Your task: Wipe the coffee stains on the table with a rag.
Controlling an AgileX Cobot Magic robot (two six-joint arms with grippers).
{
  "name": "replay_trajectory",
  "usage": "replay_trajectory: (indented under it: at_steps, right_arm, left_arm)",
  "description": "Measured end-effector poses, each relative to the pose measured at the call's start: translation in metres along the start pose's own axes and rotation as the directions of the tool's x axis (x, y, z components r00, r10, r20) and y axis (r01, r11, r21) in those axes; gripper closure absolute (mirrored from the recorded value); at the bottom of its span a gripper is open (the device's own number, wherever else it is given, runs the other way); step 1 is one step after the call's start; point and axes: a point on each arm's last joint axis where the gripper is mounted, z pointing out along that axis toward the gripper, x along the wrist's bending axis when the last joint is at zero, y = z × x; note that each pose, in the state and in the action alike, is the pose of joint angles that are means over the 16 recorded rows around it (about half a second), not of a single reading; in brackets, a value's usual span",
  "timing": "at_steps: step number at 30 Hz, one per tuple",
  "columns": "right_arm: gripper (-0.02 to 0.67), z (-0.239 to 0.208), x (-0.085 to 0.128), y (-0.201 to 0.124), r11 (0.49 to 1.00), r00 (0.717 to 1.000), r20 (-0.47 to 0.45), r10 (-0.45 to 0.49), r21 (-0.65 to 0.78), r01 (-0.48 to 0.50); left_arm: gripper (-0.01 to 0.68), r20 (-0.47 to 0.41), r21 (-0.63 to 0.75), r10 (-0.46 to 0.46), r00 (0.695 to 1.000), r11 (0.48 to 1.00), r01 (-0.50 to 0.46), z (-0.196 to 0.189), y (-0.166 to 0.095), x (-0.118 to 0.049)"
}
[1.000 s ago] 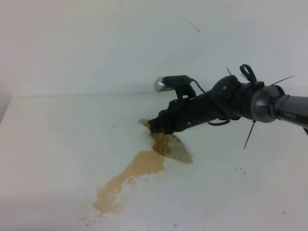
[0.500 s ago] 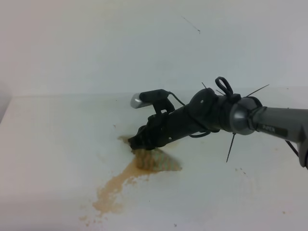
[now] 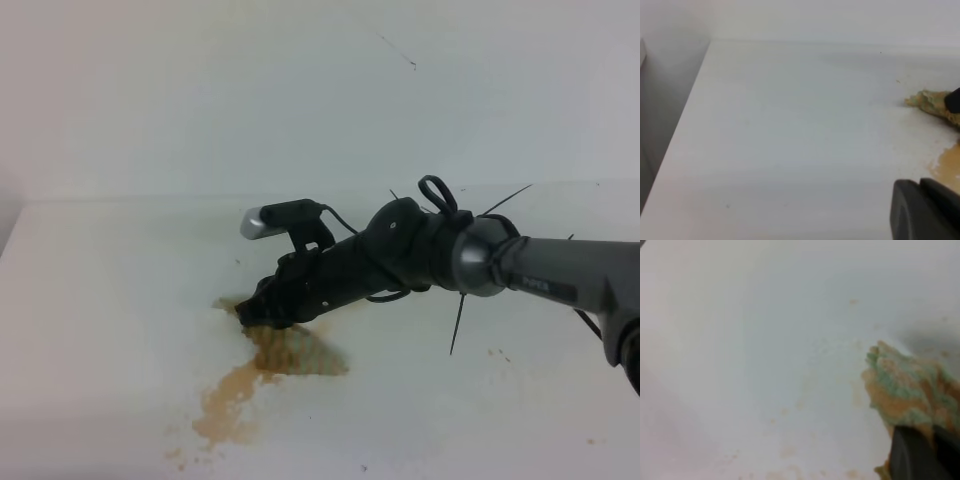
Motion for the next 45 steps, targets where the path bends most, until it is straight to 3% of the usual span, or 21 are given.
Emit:
replay_trajectory:
  at_steps: [21,37,45]
  right_arm:
    - [0.621,0.017,0.061,-0.007,1.000,0.992,-0.121,-0.031,-0.002,0.030]
    - [0.621,0.005,0.103,0.023,0.996,0.965,-0.247,-0.087,-0.035,0.081]
    - [0.623,0.009,0.112,0.011,0.985,0.970,-0.205,-0.135,0.076,0.153]
  left_arm:
    - [0.675,0.000,0.000,0.000,1.000,1.000,0.000,0.000,0.000,0.000]
    - [0.675,0.000,0.000,0.000,1.000,1.000,0.000,0.000,0.000,0.000]
    - [0.675,0.000,0.000,0.000,1.000,1.000,0.000,0.000,0.000,0.000]
